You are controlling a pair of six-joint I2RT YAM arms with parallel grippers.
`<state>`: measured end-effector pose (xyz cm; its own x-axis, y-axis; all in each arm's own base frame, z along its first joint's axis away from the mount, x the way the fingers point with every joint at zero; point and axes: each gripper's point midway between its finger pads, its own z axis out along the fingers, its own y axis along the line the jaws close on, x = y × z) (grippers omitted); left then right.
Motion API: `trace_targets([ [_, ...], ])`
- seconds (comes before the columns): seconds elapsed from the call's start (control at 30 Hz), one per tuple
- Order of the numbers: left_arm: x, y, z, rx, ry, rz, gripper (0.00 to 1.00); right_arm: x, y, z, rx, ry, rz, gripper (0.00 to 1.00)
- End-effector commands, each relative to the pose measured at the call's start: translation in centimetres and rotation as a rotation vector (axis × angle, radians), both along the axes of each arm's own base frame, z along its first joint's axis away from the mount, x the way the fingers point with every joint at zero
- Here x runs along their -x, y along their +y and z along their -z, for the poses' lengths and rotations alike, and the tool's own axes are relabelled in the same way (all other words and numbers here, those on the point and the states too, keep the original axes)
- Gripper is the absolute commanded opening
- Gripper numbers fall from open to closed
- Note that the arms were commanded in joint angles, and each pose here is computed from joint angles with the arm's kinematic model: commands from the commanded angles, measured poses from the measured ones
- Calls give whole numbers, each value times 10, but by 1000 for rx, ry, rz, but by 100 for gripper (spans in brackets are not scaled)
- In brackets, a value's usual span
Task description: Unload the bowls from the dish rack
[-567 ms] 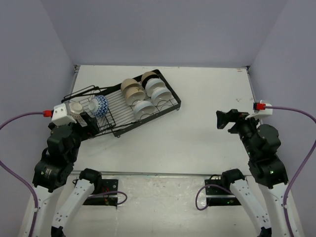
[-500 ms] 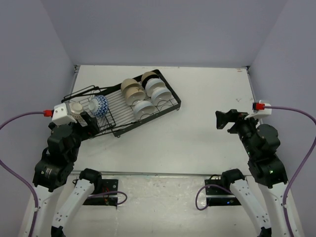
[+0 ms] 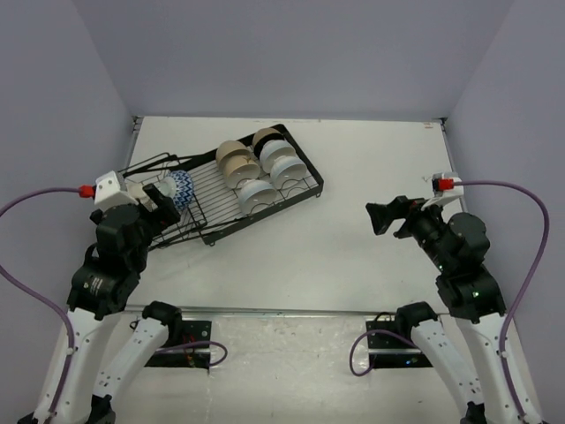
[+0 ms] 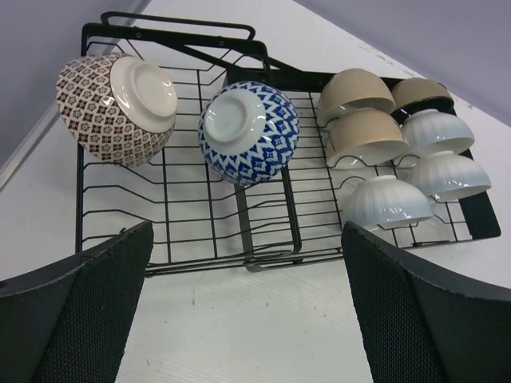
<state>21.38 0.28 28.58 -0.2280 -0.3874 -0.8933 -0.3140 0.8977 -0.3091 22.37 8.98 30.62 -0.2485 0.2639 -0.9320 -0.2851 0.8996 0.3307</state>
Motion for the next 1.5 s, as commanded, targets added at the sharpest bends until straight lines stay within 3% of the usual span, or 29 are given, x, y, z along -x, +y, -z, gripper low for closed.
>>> trace_targets([
  [0.0,-26,1,-16,64,-40,-93,100,-2,22,-2,-38,-7,-110,99],
  [0.2,-78,-10,-34,222,-85,-71,100,-4,32,-1,-46,2,-166,99],
  [0.23,-93,9,-36,242,-95,-120,100,-4,33,0,-46,5,-171,99],
  [0.3,-110,6,-48,332,-96,-17,100,-2,34,1,-46,4,-182,99],
  [0.33,-123,30,-42,379,-93,-54,100,-1,34,-1,-46,-4,-185,99],
  [0.4,-129,30,-32,493,-75,15,100,1,34,1,-45,-8,-185,99],
  [0.47,-124,55,-28,517,-103,-35,100,4,33,-3,-47,-27,-187,99],
  [0.53,-103,83,-19,495,-111,-146,100,8,35,-5,-51,-40,-203,99],
  [0.67,-47,146,2,343,-34,-552,100,14,43,-9,-72,-56,-258,99],
  [0.77,-28,159,13,280,-16,-653,100,17,49,-9,-78,-54,-285,99],
  [1.1,-37,171,32,219,24,-645,100,8,56,4,-77,11,-301,99],
  [1.47,-78,160,89,301,92,-462,100,-1,52,12,-57,69,-261,99],
])
